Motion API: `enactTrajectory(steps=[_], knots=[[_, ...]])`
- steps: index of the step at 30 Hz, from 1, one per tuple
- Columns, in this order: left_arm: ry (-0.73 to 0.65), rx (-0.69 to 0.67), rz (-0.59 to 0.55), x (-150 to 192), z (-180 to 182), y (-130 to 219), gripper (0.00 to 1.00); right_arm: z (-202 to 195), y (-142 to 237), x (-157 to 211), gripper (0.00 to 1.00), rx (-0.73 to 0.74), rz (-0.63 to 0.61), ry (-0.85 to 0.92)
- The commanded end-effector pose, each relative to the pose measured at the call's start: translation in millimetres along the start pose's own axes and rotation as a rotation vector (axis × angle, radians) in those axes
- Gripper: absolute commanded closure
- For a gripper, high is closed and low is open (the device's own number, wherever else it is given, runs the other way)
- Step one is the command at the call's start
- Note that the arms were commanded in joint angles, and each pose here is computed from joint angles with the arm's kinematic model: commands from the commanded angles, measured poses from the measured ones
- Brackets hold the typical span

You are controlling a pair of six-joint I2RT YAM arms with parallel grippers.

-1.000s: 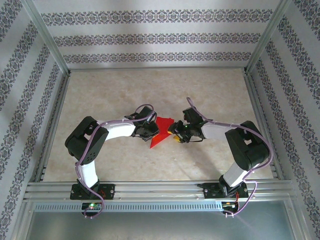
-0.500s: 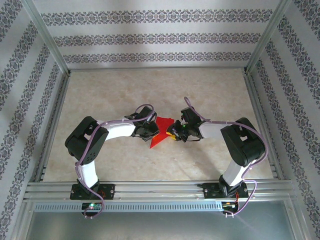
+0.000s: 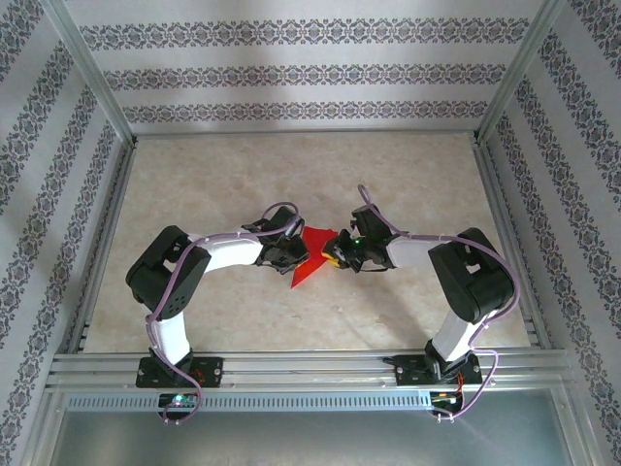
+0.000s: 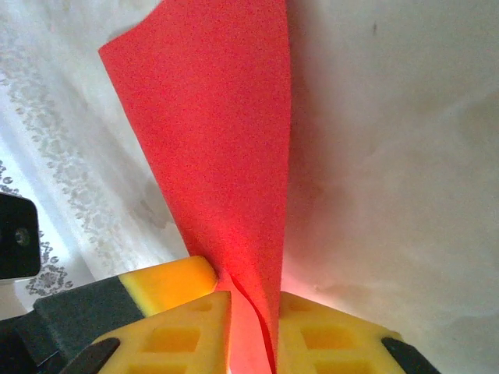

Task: Fold a paper plane with a square sheet of paper (pick it up from the middle)
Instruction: Fold the wing for the fifth time at the center of the table.

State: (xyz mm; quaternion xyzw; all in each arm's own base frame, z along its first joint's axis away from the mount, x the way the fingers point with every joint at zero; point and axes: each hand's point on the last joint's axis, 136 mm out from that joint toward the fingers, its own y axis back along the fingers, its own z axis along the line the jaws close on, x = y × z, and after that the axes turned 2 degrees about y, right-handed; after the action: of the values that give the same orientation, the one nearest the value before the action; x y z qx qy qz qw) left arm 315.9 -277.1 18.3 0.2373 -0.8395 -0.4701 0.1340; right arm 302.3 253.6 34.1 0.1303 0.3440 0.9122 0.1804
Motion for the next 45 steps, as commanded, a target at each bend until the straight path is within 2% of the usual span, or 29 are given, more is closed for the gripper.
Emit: enactTrajectory(steps=[1,6,9,15,19,23,26,30,35,40,45], knots=[[0.025,-0.091,0.020,8,28,-11,0.87,7,4,0,0.81,-0.041,0.007,0.007],[0.011,-0.076,0.015,7,23,-7,0.87,4,2,1,0.88,-0.034,0.015,-0.002],[-0.043,-0.036,-0.002,1,10,3,0.85,3,2,1,0.92,-0.031,0.012,-0.004],[-0.342,0.093,-0.070,-9,-37,37,0.71,11,11,-3,0.95,-0.035,-0.023,0.018],[-0.544,0.119,-0.126,-8,-40,51,0.59,18,19,-5,0.98,-0.038,-0.051,0.020],[-0.771,0.115,-0.198,-1,-39,62,0.40,21,23,-6,0.99,-0.034,-0.061,0.006],[-0.936,0.120,-0.245,10,-40,64,0.34,23,23,-6,1.00,-0.031,-0.058,-0.012],[-1.087,0.109,-0.285,22,-38,58,0.33,25,23,-7,1.00,-0.033,-0.055,-0.037],[-1.208,0.050,-0.330,29,-35,46,0.33,28,25,-9,1.00,-0.043,-0.056,-0.072],[-1.308,-0.059,-0.366,31,-33,34,0.38,32,27,-9,1.00,-0.057,-0.044,-0.108],[-1.347,-0.132,-0.393,28,-29,23,0.45,35,28,-10,1.00,-0.067,-0.033,-0.129]])
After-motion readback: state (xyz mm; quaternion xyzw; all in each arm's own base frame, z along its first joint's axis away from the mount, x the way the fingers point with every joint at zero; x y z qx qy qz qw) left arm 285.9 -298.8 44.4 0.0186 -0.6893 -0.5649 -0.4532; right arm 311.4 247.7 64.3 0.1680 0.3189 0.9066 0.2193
